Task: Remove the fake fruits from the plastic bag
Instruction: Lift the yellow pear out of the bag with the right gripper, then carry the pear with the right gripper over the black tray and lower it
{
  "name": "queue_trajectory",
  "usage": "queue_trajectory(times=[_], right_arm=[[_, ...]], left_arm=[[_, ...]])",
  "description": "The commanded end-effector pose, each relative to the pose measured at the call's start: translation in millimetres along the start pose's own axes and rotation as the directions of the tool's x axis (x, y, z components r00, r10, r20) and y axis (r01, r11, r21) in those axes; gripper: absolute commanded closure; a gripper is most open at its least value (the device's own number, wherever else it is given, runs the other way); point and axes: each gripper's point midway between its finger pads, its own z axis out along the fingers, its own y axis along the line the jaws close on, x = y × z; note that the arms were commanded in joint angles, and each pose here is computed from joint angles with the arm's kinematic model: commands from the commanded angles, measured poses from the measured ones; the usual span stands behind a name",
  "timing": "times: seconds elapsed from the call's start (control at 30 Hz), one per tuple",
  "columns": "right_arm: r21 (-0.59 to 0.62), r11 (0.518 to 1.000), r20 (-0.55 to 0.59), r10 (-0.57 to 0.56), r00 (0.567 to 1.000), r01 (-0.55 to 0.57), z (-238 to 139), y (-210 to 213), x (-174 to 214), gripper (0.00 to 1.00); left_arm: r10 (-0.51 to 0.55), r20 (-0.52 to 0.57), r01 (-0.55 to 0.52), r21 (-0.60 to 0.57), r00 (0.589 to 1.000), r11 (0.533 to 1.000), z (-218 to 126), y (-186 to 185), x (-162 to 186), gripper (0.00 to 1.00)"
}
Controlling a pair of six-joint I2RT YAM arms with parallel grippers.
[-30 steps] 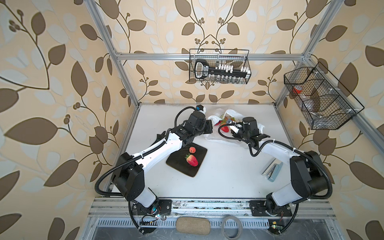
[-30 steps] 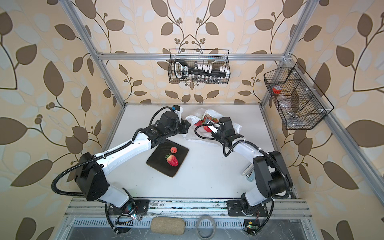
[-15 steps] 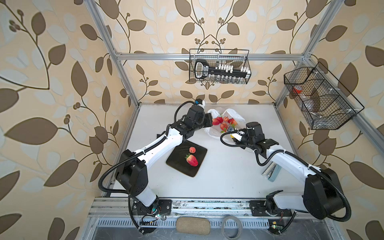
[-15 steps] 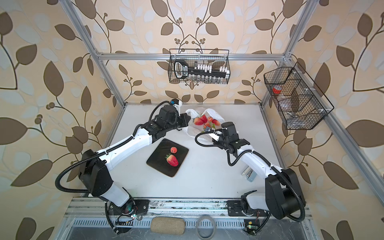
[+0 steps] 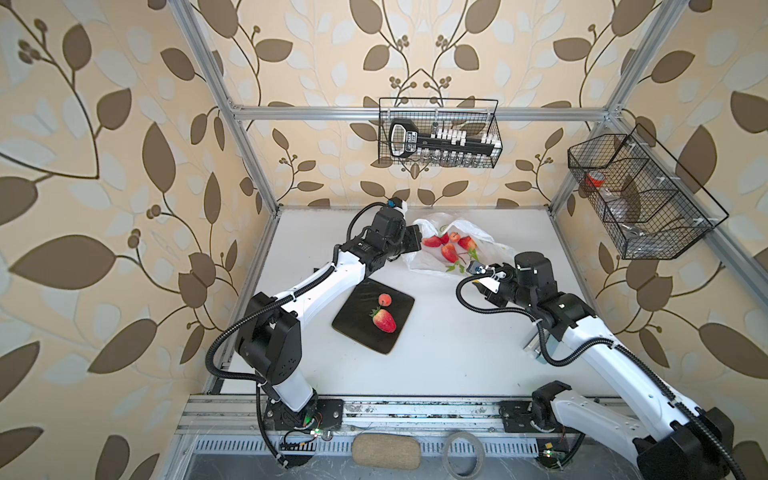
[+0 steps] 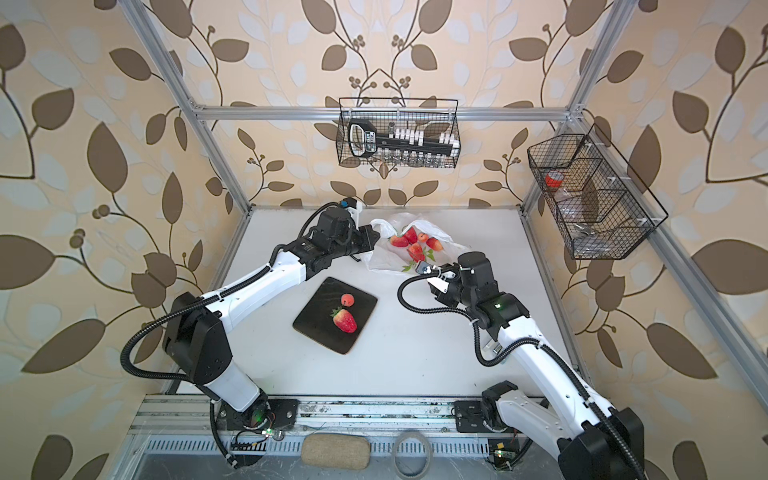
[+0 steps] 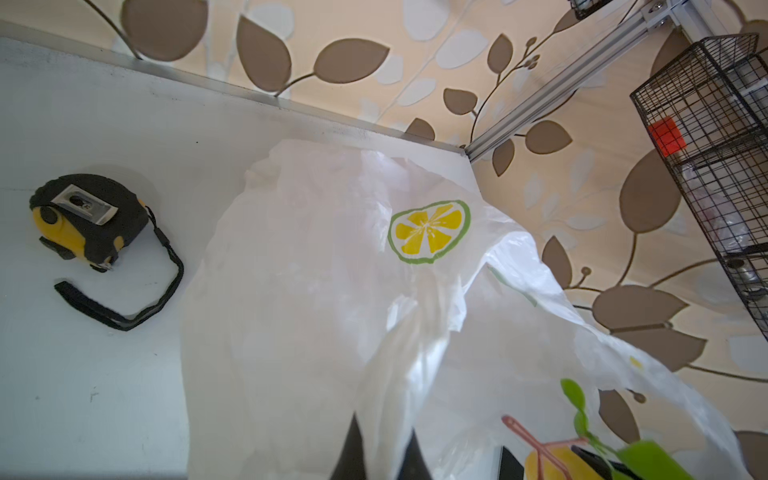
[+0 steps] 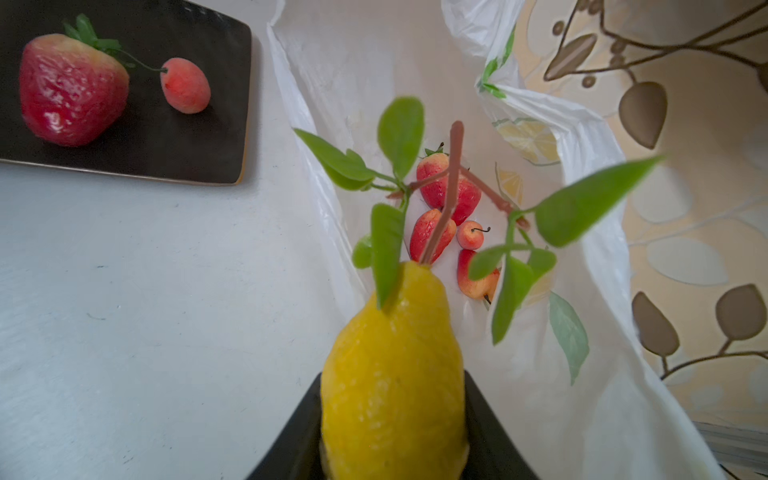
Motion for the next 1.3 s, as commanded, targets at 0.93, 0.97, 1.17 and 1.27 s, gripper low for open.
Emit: queue_trajectory(times=[0.93, 0.97, 1.17, 1.27], right_arm=[[-0.184, 0.885, 0.034, 0.44, 0.897, -0.427, 112, 140, -104, 0.69], [-0.184, 0.877, 0.03, 0.456, 0.89, -0.443, 116, 141, -105, 0.69], [-0.155, 0.862, -0.017, 0.487, 0.873, -0.483, 144, 154, -97, 0.68], [-0.144, 0.861, -0.052, 0.486, 0.873, -0.488, 156, 162, -88, 0.67]], left_arm=[[0.034, -0.01, -0.034, 0.062, 0.999, 0.997, 1, -11, -17, 0.96], [0.033, -0.011, -0.033, 0.06, 0.999, 0.998, 2, -11, -17, 0.96], [0.043, -0.011, -0.042, 0.053, 0.999, 0.998, -1, -11, -18, 0.96], [0.048, -0.008, -0.048, 0.049, 0.999, 0.998, -2, -11, -20, 0.96]])
